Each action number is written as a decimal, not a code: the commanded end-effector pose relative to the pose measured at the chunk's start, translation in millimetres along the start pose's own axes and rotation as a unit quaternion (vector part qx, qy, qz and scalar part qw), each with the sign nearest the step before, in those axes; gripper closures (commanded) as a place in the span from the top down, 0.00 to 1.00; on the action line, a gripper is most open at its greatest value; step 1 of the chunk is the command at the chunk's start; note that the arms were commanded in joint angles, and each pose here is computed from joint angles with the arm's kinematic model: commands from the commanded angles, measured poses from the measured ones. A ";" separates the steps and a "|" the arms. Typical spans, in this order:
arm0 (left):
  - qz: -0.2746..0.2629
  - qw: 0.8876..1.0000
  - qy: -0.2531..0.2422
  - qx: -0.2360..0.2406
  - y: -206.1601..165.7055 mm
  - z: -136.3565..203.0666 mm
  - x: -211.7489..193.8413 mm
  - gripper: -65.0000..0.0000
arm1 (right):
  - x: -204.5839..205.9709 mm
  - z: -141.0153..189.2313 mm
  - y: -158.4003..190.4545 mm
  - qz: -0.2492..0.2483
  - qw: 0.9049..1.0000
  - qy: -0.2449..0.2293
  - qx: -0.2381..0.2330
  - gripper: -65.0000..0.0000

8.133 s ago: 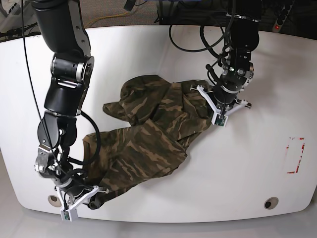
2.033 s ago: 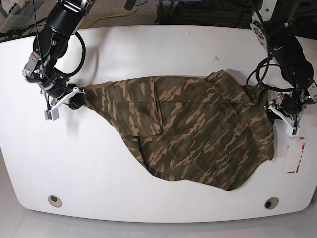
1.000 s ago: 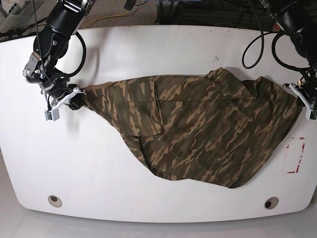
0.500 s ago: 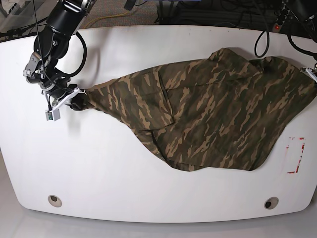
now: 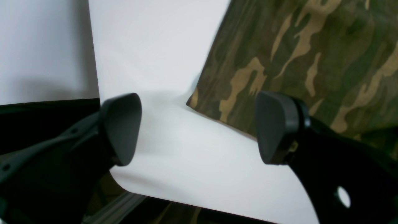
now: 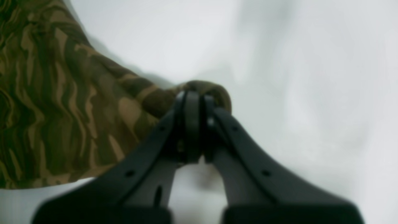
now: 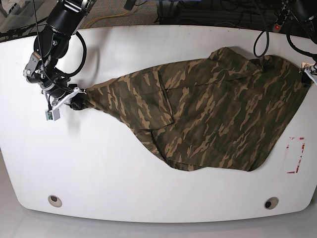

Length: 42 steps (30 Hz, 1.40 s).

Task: Fold the T-shirt properly
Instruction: 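Drag the left gripper along the shirt edge away from the right gripper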

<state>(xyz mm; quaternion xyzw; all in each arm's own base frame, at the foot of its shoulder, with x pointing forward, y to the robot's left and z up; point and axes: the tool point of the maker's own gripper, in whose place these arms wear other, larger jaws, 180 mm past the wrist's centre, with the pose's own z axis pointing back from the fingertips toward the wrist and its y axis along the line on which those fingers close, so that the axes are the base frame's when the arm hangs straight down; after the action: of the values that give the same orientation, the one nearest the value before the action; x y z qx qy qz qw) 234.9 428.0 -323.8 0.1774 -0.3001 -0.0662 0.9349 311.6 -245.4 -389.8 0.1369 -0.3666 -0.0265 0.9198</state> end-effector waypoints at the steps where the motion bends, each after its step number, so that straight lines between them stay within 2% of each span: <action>1: 0.001 1.000 -0.011 0.011 12.3 3.0 7.2 0.82 | 20.9 5.1 -1.2 0.009 1.000 -0.030 0.001 0.00; 11: 0.087 0.996 0.016 -0.020 34.4 -33.6 -2.9 0.82 | 20.7 4.8 -0.7 0.009 1.000 -0.030 0.001 0.00; 14: 0.126 0.991 0.005 -0.039 36.4 -36.8 -7.1 0.82 | 20.9 5.1 -1.2 0.009 1.000 -0.030 0.001 0.00; 20: 0.158 0.984 -0.019 -0.075 34.3 -38.3 -0.7 0.82 | 20.9 5.1 -1.2 0.009 1.000 -0.030 0.001 0.00; 27: 0.216 0.969 -0.015 -0.122 25.1 -38.7 -28.3 0.82 | 20.9 5.1 -1.2 0.009 1.000 -0.030 0.001 0.00; 37: 0.234 0.962 -0.005 -0.140 13.2 -36.1 -48.6 0.82 | 21.7 5.1 -1.1 0.010 0.999 -0.031 0.001 0.00; 42: 0.256 0.954 0.009 -0.154 0.3 -43.2 -61.2 0.82 | 21.7 5.1 -1.1 0.010 0.999 -0.031 0.001 0.00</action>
<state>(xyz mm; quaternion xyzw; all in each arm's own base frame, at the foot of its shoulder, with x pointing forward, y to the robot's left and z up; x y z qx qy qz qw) 207.9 447.0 -397.2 -0.0584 -0.3122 0.1356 0.9385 311.7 -244.6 -390.1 0.1379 -0.3666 -0.0271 0.9197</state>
